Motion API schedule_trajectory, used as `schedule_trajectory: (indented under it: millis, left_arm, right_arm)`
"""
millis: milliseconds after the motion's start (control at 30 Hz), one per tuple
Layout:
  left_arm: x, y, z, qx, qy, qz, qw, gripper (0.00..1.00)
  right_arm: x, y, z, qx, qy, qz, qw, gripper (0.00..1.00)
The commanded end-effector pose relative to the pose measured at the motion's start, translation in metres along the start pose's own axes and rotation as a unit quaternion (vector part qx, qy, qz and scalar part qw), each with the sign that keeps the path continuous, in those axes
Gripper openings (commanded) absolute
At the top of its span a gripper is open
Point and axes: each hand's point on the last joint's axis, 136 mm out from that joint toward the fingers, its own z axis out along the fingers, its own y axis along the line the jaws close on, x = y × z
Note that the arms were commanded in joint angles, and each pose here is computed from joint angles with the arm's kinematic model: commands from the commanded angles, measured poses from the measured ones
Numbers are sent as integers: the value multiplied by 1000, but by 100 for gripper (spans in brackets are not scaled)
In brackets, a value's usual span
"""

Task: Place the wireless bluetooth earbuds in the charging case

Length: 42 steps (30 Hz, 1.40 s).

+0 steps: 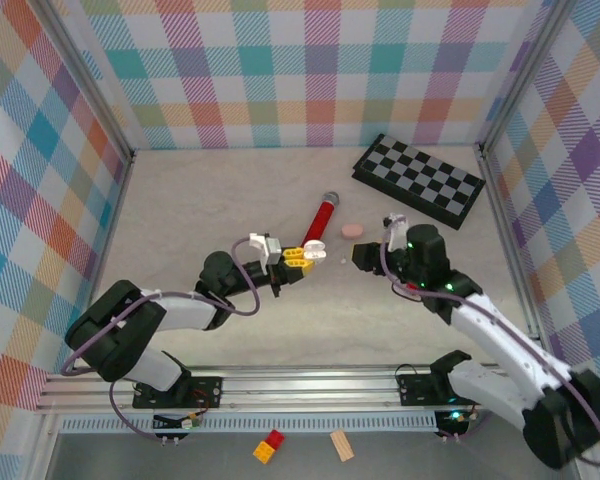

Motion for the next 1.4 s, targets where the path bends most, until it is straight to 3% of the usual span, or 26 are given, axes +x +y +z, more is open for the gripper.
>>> schedule_trajectory:
  millis: [0, 300, 467, 667, 867, 1167, 1367]
  left_arm:
    - [-18, -4, -10, -18, -32, 48, 998, 0]
    - [-14, -3, -25, -43, -32, 40, 998, 0]
    - [-17, 1, -26, -48, -35, 43, 997, 0]
    - [-15, 5, -27, -53, -33, 41, 997, 0]
    - [-19, 15, -34, -66, -35, 43, 996, 0]
    - [-26, 30, -48, -86, -41, 51, 994, 0]
    - [-24, 32, -49, -83, -36, 51, 995, 0]
  right_arm:
    - [0, -16, 24, 51, 49, 45, 996, 58]
    - [23, -39, 105, 77, 155, 99, 980, 54]
    - [42, -63, 127, 106, 183, 119, 970, 53]
    - [60, -73, 133, 115, 204, 124, 964, 52]
    - [76, -58, 133, 65, 239, 127, 961, 52]
    - [69, -32, 125, -1, 237, 125, 963, 52]
    - [50, -44, 118, 49, 221, 76, 971, 53]
